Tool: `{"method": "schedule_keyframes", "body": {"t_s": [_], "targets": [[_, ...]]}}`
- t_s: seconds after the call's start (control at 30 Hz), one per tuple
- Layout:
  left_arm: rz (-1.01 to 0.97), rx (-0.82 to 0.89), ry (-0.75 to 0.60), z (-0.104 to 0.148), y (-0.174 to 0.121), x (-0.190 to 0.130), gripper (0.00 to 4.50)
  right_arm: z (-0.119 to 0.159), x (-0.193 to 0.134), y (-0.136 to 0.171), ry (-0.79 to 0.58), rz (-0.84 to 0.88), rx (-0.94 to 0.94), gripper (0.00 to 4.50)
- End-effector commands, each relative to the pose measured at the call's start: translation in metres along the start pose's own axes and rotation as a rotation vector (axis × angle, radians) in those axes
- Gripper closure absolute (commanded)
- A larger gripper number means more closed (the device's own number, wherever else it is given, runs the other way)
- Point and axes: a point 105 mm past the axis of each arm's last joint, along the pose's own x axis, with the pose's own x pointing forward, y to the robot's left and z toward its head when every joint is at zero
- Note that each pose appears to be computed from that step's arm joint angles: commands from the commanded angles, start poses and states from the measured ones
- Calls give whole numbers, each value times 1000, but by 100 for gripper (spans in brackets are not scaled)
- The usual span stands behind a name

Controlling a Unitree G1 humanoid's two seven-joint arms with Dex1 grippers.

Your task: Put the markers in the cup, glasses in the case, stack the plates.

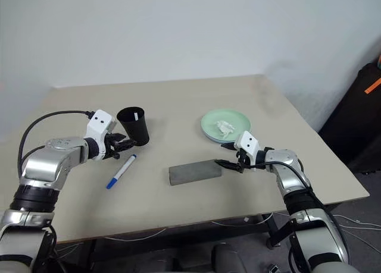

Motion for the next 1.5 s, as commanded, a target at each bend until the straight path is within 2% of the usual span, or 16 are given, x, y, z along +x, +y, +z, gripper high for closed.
{"method": "schedule_keyframes", "body": {"t_s": [0.03,0.53,0.63,0.77,0.8,0.93,1.0,1.1,1.23,1.3,1.37,1.5], "targets": [[70,-17,43,-1,8,3,231,17,-1,-9,-35,-15,-55,119],[51,30,207,-41,-9,20,231,16,-3,-11,-27,-25,-56,119],[46,26,229,-48,-11,21,290,15,-3,-11,-27,-27,-55,119],[40,23,231,-49,-12,21,419,15,-3,-11,-25,-29,-56,119],[41,23,231,-49,-12,21,439,15,-4,-11,-24,-30,-56,119],[29,23,206,-43,-14,21,439,15,-4,-12,-23,-31,-57,119],[3,27,171,-36,-19,22,439,15,-4,-12,-22,-31,-58,119],[-124,77,58,-13,-44,19,439,15,-3,-13,-22,-31,-59,119],[-382,243,-107,14,-98,0,439,15,-3,-13,-21,-31,-60,119],[-457,327,-234,32,-118,-11,439,15,-2,-14,-20,-31,-62,119],[-468,325,-325,47,-122,-14,439,16,-2,-14,-21,-31,-62,119],[-291,233,-625,112,-100,-16,439,17,-1,-15,-24,-36,-64,119]]}}
